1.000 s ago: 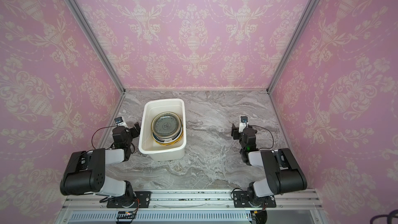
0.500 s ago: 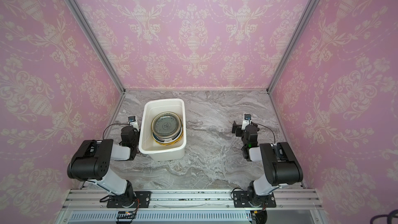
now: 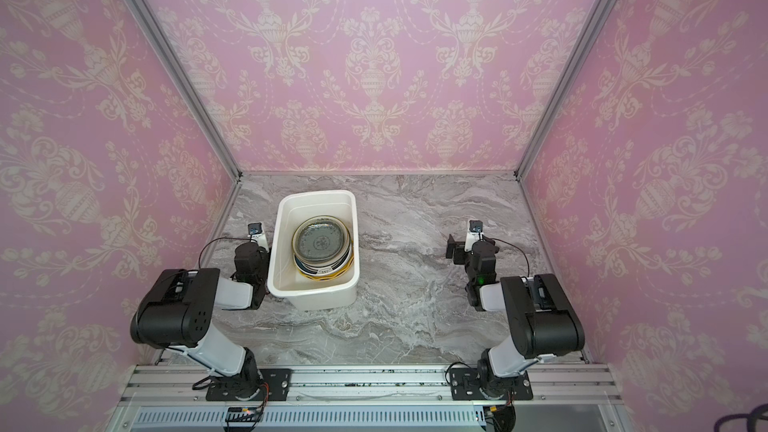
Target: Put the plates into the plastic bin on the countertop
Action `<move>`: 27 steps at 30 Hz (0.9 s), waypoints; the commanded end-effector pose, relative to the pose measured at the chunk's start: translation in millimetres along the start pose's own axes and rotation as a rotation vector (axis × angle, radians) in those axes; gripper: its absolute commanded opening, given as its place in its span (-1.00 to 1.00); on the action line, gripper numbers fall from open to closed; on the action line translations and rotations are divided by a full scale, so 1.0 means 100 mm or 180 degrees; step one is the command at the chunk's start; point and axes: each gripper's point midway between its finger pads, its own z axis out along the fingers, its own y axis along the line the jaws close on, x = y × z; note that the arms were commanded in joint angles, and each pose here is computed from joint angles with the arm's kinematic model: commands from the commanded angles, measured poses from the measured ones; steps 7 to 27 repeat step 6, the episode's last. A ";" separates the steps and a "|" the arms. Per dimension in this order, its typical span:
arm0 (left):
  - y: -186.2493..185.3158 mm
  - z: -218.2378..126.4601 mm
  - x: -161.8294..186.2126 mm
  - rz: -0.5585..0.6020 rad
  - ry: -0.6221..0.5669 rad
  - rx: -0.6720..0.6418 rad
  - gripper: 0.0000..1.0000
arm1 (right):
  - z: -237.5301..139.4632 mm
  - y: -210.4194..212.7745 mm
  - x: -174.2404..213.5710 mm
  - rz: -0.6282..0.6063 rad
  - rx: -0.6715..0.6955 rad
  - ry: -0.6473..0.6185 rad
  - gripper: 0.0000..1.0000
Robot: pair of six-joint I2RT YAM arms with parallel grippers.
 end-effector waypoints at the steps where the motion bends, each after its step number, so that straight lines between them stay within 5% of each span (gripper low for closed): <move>1: -0.09 0.00 -0.03 0.0102 -0.0056 0.0088 0.99 | 0.02 0.01 -0.04 0.0060 -0.0054 0.0001 1.00; 27: -0.09 0.00 -0.02 0.0105 -0.0051 0.0087 0.99 | 0.02 0.02 -0.06 0.0058 -0.0059 -0.0023 1.00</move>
